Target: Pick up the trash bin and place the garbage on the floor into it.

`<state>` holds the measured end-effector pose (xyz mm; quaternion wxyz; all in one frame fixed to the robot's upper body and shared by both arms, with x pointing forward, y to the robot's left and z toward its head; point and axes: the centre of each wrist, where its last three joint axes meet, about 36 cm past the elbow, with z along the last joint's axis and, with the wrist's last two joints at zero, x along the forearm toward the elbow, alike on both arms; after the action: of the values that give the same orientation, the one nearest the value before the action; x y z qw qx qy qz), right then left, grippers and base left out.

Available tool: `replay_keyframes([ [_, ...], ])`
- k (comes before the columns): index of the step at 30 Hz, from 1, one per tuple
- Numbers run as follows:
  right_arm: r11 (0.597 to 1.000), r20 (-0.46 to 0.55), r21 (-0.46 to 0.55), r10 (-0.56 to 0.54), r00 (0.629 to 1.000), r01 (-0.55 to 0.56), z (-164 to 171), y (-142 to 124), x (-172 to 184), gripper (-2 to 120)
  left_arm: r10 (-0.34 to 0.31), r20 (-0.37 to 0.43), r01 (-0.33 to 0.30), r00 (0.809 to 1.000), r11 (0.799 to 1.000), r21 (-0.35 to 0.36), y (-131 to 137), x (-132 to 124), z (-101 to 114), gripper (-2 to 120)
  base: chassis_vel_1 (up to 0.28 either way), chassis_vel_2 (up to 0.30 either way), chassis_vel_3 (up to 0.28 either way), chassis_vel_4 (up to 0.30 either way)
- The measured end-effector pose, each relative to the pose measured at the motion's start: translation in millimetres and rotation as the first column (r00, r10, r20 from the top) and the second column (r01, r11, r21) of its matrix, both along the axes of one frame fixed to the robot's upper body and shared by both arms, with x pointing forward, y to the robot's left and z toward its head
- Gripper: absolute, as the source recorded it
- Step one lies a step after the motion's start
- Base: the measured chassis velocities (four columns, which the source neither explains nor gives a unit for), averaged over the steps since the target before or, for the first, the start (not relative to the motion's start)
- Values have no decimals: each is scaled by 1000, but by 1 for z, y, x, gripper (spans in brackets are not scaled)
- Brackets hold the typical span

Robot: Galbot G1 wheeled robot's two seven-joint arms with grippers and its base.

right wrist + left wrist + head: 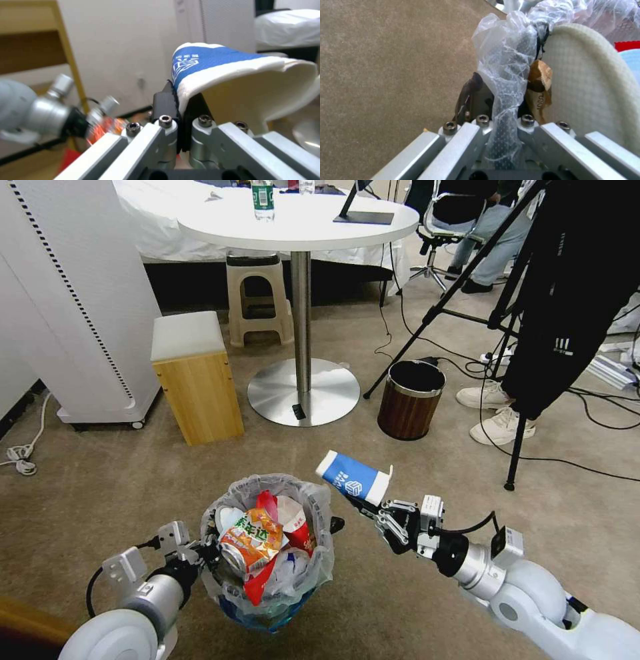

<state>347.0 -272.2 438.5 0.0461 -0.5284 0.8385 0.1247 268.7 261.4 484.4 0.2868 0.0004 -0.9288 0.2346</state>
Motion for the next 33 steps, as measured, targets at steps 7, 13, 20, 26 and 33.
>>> replay_keyframes([
  [7, 994, -1, 72, 84, 996, -84, 22, 24, -1, 0, 4, 2, -4, 1000, 1000, -5, -3, -1, -1, 1, 0, 0, 0, 0],
  [13, 982, -43, 109, 157, 987, -151, 27, 42, -6, 0, 12, 6, -12, 1000, 1000, -12, -4, -2, 0, 1, 0, 0, 0, 0],
  [20, 971, -70, 134, 207, 976, -197, 27, 58, -7, 0, 18, 6, -18, 1000, 1000, -16, -6, -3, 0, 1, 0, 0, 0, 0],
  [26, 965, -91, 149, 229, 969, -214, 22, 68, -7, 0, 19, 6, -19, 1000, 1000, -19, -7, -4, 0, 1, 0, 0, 0, 0],
  [33, 957, -120, 165, 258, 959, -237, 10, 84, -5, 0, 18, 10, -18, 1000, 1000, -21, -7, -5, 2, 1, 0, 0, 0, 0],
])
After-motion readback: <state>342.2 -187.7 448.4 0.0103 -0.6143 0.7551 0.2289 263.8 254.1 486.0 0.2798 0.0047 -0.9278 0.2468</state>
